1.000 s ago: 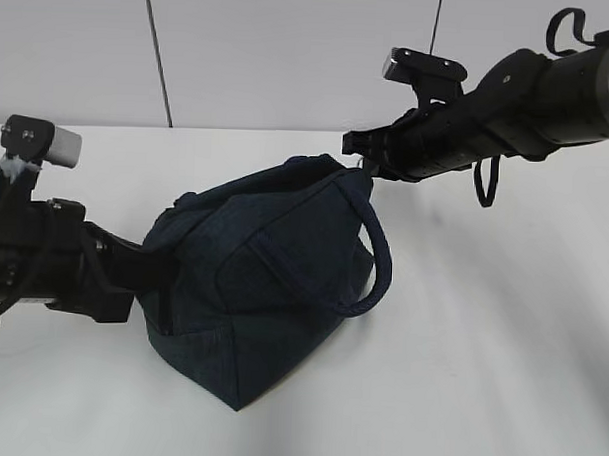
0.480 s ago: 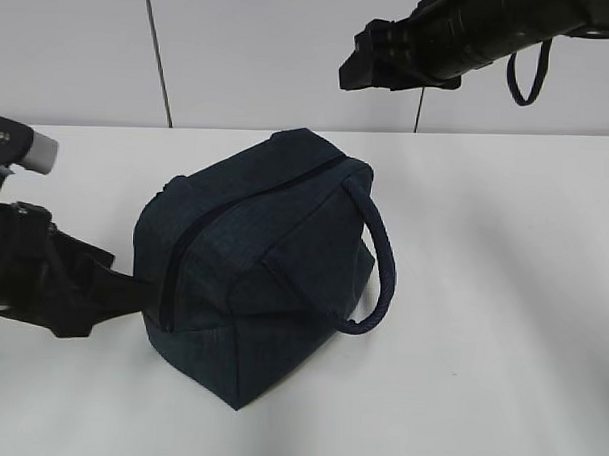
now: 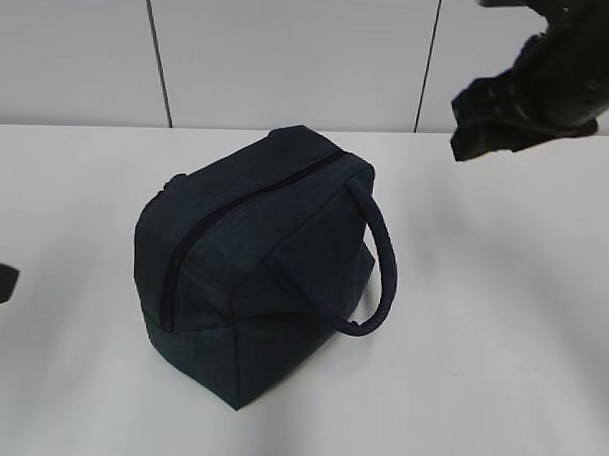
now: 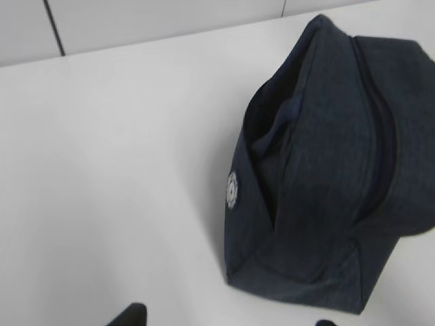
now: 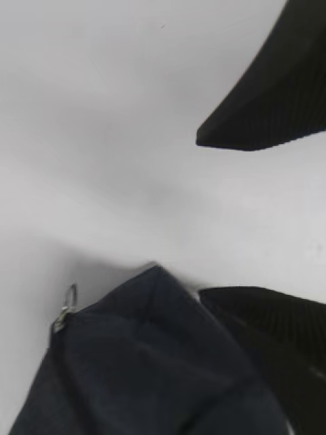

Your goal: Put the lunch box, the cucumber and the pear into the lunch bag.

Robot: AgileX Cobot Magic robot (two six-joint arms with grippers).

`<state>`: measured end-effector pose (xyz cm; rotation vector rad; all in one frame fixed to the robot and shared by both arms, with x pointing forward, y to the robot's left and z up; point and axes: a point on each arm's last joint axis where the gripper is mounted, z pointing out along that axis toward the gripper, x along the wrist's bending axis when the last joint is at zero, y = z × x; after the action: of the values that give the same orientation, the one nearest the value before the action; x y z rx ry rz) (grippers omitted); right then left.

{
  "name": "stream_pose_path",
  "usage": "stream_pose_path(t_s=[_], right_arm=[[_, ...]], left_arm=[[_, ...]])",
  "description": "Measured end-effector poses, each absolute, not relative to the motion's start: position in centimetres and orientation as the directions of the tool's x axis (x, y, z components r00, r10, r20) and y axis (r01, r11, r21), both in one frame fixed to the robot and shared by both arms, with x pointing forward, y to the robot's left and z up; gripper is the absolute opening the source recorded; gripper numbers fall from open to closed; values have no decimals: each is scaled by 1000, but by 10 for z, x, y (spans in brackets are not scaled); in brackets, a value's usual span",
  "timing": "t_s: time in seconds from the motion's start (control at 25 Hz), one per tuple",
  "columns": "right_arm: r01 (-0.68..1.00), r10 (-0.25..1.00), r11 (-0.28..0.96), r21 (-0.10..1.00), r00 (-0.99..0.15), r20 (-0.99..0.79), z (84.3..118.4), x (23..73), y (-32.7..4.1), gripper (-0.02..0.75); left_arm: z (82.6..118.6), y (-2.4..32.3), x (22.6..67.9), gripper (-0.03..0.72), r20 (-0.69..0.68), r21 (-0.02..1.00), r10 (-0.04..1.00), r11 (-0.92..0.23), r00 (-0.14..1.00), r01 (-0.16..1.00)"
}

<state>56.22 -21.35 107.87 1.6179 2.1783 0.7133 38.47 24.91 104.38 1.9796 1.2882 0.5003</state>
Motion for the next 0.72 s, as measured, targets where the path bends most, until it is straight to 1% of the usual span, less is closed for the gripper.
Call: stream_pose_path(t_s=[0.08, 0.16, 0.28, 0.44, 0.56, 0.72], right_arm=[[787, 958, 215, 578, -285, 31, 1078, 536, -220, 484], [789, 959, 212, 576, -282, 33, 1075, 509, -227, 484], [805, 959, 217, 553, -281, 33, 1070, 464, -238, 484], [830, 958, 227, 509, -284, 35, 1067, 413, -251, 484], [831, 962, 209, 515, -270, 46, 1067, 380, -258, 484], [810, 962, 199, 551, -269, 47, 1069, 338, -269, 484]], left_arm=[[1052, 258, 368, 427, -23, 731, 917, -256, 397, 633], [1060, 263, 353, 427, -30, 748, 930, -222, 367, 625], [1067, 269, 331, 424, -22, 773, 937, -205, 348, 600], [1069, 279, 305, 421, 28, 769, 939, -240, 343, 592], [1067, 283, 292, 417, 29, 759, 941, -240, 336, 605], [1065, 286, 283, 405, 36, 744, 945, -242, 324, 623]])
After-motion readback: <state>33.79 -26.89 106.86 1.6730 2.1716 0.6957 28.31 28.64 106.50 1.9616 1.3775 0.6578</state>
